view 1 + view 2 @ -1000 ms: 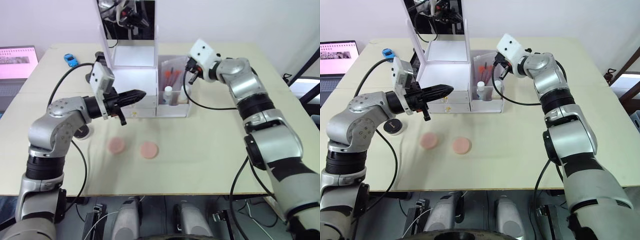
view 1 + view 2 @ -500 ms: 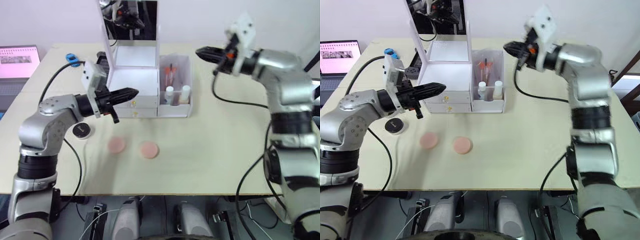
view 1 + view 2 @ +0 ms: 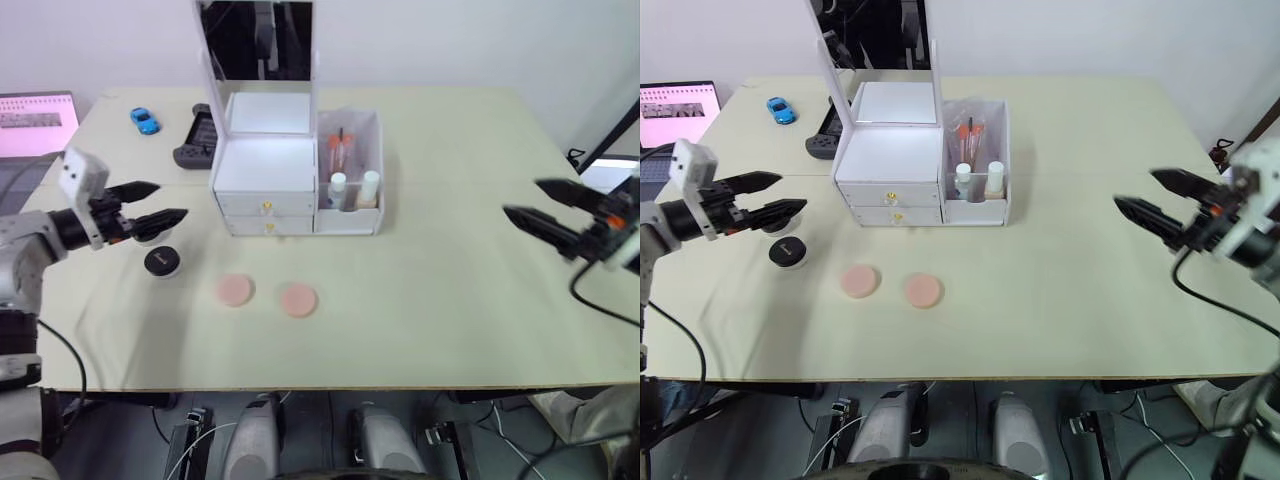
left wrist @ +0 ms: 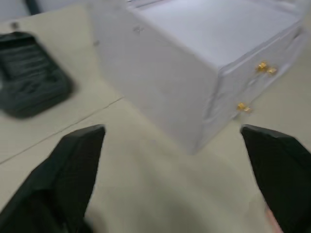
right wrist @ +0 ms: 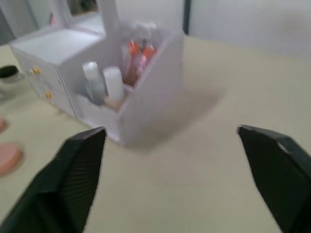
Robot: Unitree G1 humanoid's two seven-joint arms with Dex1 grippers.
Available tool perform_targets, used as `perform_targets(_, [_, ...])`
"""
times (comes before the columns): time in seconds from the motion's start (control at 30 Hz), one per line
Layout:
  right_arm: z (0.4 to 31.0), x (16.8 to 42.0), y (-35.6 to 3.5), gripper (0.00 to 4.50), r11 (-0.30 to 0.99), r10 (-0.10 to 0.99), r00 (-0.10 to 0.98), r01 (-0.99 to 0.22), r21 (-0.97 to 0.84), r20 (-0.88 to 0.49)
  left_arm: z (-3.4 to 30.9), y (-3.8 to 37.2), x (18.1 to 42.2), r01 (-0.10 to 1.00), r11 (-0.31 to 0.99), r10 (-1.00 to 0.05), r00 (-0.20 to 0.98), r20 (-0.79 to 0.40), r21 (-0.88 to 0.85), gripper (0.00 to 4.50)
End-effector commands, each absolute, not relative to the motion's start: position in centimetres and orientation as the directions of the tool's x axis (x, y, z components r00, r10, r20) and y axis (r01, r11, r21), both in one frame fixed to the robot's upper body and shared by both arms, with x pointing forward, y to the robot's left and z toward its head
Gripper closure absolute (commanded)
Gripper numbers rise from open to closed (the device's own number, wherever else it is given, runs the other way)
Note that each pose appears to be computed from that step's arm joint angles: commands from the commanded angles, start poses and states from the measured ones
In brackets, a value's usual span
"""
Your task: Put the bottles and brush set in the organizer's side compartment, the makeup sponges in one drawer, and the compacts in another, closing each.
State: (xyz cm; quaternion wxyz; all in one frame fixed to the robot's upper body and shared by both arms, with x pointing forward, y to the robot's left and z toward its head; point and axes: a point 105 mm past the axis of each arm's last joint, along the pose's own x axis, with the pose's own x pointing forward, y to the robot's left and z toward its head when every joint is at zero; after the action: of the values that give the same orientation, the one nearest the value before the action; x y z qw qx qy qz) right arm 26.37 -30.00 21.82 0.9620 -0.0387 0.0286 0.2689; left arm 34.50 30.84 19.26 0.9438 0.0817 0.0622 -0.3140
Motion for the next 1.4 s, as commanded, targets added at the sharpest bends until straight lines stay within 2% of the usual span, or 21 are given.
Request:
perform_targets(0.03, [22.1, 24.2, -32.6, 0.07, 0.89, 0.445, 0.894, -0.449, -0.083, -0.061, 20.6, 35.0, 33.9, 0.495, 0.852, -0.48, 0.869, -0.123, 0.171, 0.04])
perform_targets(0.13, [20.9, 23.2, -33.9, 0.07, 0.91, 0.401, 0.913, -0.407, -0.076, -0.083, 19.8, 37.2, 33.1, 0.441, 0.884, -0.424, 0.896, -0.133, 0.155, 0.04])
perform_targets(0.33, [20.0, 23.3, -34.1, 0.07, 0.914, 0.391, 0.915, -0.399, -0.078, -0.097, 19.2, 38.0, 32.6, 0.436, 0.888, -0.419, 0.898, -0.137, 0.144, 0.04])
perform_targets(0.47, [21.7, 24.4, -33.7, 0.07, 0.909, 0.399, 0.914, -0.406, -0.099, -0.076, 19.6, 37.5, 32.6, 0.455, 0.871, -0.434, 0.889, -0.146, 0.182, 0.04])
perform_targets(0.6, [23.3, 26.2, -30.3, 0.07, 0.84, 0.507, 0.856, -0.518, -0.162, -0.103, 21.4, 35.3, 32.8, 0.471, 0.844, -0.471, 0.88, -0.067, 0.256, 0.04])
perform_targets(0.67, [24.4, 27.1, -26.7, 0.07, 0.771, 0.611, 0.786, -0.618, -0.154, -0.095, 22.3, 33.4, 32.8, 0.448, 0.868, -0.462, 0.887, 0.017, 0.215, 0.04])
perform_targets(0.83, [24.8, 28.5, -20.7, 0.07, 0.621, 0.696, 0.679, -0.733, -0.278, -0.234, 20.9, 27.1, 30.8, 0.501, 0.843, -0.515, 0.857, 0.024, 0.194, 0.04])
perform_targets(0.97, [26.7, 29.5, -17.1, 0.07, 0.554, 0.763, 0.618, -0.777, -0.3, -0.192, 20.6, 22.7, 29.9, 0.517, 0.848, -0.525, 0.849, 0.055, 0.112, 0.04])
perform_targets(1.03, [27.0, 29.8, -15.1, 0.07, 0.504, 0.808, 0.551, -0.829, -0.242, -0.209, 20.2, 20.5, 29.3, 0.524, 0.848, -0.529, 0.846, 0.067, 0.082, 0.04])
perform_targets(1.07, [26.9, 30.0, -14.2, 0.07, 0.481, 0.826, 0.519, -0.852, -0.206, -0.221, 20.0, 19.5, 29.1, 0.515, 0.854, -0.52, 0.851, 0.072, 0.078, 0.04])
perform_targets(1.27, [28.2, 32.1, -11.5, 0.07, 0.474, 0.825, 0.534, -0.832, -0.288, -0.184, 19.0, 16.2, 28.8, 0.446, 0.895, -0.442, 0.889, 0.123, -0.005, 0.04])
perform_targets(1.4, [27.9, 32.4, -11.5, 0.07, 0.48, 0.808, 0.553, -0.817, -0.319, -0.201, 18.2, 15.4, 30.2, 0.33, 0.942, -0.32, 0.937, 0.137, -0.06, 0.04])
